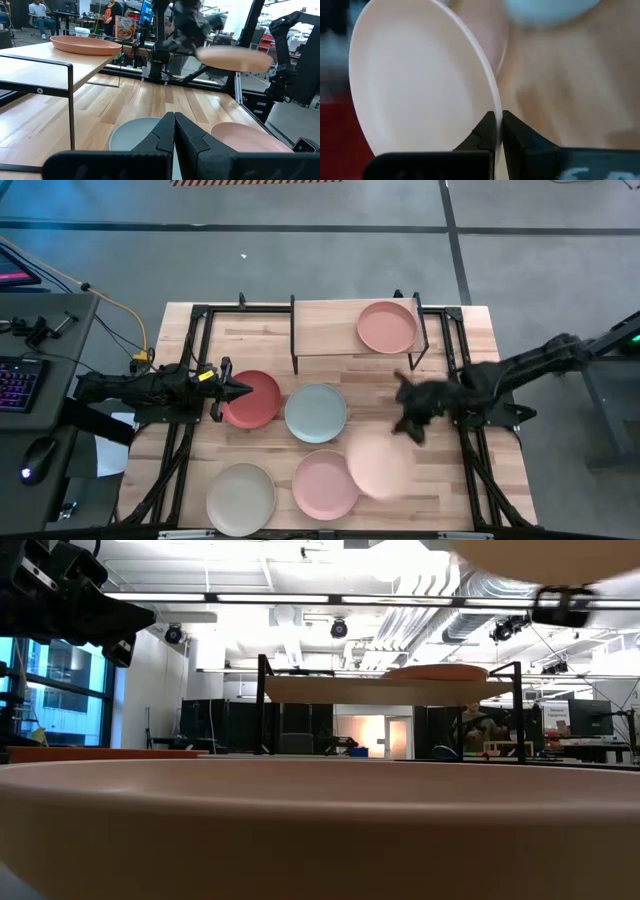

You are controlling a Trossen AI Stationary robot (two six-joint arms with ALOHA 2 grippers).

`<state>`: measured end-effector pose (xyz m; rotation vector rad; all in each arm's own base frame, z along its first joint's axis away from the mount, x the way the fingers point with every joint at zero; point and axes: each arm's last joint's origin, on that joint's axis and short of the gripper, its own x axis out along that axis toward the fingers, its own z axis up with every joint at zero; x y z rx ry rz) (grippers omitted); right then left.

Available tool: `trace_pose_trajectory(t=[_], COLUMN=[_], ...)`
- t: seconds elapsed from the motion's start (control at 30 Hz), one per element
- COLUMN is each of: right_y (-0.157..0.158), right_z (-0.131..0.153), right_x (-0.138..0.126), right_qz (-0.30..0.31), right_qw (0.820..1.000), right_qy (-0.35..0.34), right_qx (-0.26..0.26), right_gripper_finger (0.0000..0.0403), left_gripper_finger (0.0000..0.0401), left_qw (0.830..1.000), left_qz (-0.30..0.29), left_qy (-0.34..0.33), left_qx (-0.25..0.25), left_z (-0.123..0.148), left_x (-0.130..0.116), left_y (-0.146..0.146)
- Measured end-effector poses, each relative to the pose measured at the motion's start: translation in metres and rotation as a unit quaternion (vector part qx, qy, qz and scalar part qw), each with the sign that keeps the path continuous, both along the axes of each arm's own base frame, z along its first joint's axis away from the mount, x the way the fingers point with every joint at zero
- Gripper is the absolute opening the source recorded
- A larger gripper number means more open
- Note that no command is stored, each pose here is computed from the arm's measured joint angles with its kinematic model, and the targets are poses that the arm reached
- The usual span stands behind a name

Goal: Place and stack plates onto a shelf
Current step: Stack the white plate into the brown plate

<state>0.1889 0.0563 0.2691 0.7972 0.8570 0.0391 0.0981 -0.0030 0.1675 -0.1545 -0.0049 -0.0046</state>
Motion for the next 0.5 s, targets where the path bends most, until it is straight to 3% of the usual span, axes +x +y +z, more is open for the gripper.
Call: trace_pose_trajectory(t=[0.1,0.23,0.37,0.5], right_y=[-0.032,-0.072,-0.104,-0.127], right_z=[0.009,0.021,0.044,0.079], right_x=[0.003,-0.002,-0.013,-0.03], right_qz=[-0.109,-0.209,-0.269,-0.309], right_qw=[0.994,0.975,0.959,0.946], right_qy=[-0.033,-0.076,-0.086,-0.026], right_qx=[0.007,0.01,-0.022,-0.091], right_gripper_finger=[0.0,0.0,0.0,0.0], left_gripper_finger=[0.0001,0.0001,0.0001,0.0001], left_qw=[1.0,1.0,1.0,1.0], left_qz=[0.0,0.0,0.0,0.0], left_qy=[0.0,0.0,0.0,0.0], left_qx=[0.0,0.0,0.0,0.0], left_z=[0.0,0.0,0.0,0.0], left_x=[0.0,0.0,0.0,0.0], left_y=[0.0,0.0,0.0,0.0])
